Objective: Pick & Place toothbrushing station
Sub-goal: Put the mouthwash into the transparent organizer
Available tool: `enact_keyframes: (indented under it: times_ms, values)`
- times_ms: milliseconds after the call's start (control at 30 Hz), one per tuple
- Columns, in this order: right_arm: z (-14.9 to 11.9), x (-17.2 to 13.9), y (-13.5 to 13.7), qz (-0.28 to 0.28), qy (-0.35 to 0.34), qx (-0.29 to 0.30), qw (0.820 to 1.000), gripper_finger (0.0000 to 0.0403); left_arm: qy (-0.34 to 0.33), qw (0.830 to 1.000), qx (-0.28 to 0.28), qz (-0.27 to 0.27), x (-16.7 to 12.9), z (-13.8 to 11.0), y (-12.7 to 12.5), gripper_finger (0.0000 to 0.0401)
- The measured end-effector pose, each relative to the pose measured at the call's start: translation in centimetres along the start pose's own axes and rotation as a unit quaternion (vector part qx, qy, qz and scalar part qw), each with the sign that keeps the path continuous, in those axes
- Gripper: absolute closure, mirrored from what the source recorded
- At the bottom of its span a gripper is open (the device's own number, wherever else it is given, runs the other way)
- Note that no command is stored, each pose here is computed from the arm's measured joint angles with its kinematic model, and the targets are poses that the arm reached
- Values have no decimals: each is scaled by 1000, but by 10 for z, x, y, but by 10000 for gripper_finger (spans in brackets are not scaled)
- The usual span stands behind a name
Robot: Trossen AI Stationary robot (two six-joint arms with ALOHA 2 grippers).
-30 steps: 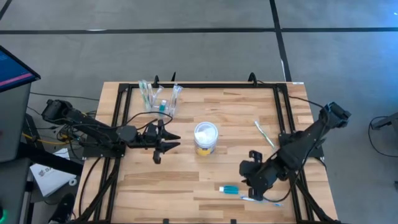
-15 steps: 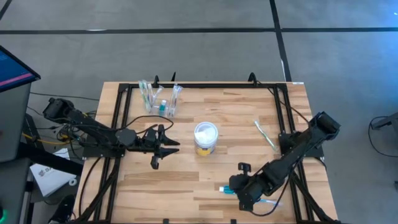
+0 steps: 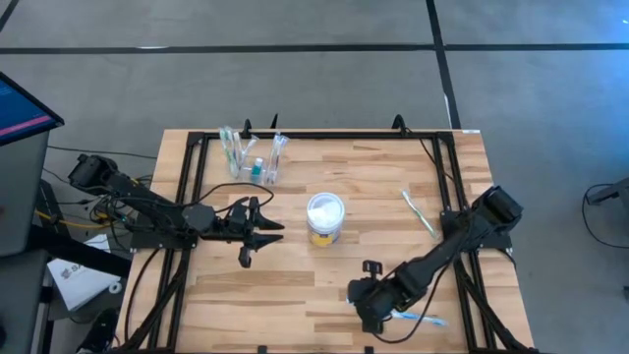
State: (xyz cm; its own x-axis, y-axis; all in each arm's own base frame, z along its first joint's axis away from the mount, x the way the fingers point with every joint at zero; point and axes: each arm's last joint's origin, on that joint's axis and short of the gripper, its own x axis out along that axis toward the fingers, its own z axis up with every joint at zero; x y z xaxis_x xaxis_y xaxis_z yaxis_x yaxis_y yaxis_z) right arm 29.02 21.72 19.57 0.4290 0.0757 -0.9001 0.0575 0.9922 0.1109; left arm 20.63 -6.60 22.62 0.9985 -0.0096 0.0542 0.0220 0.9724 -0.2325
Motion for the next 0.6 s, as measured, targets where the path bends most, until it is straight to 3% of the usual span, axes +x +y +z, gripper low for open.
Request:
enact_keyframes:
  times_ms: [600]
  values:
    - [5,33,-2,23,20,-12,999,298,-2,1000,10,8,0,0,1,288]
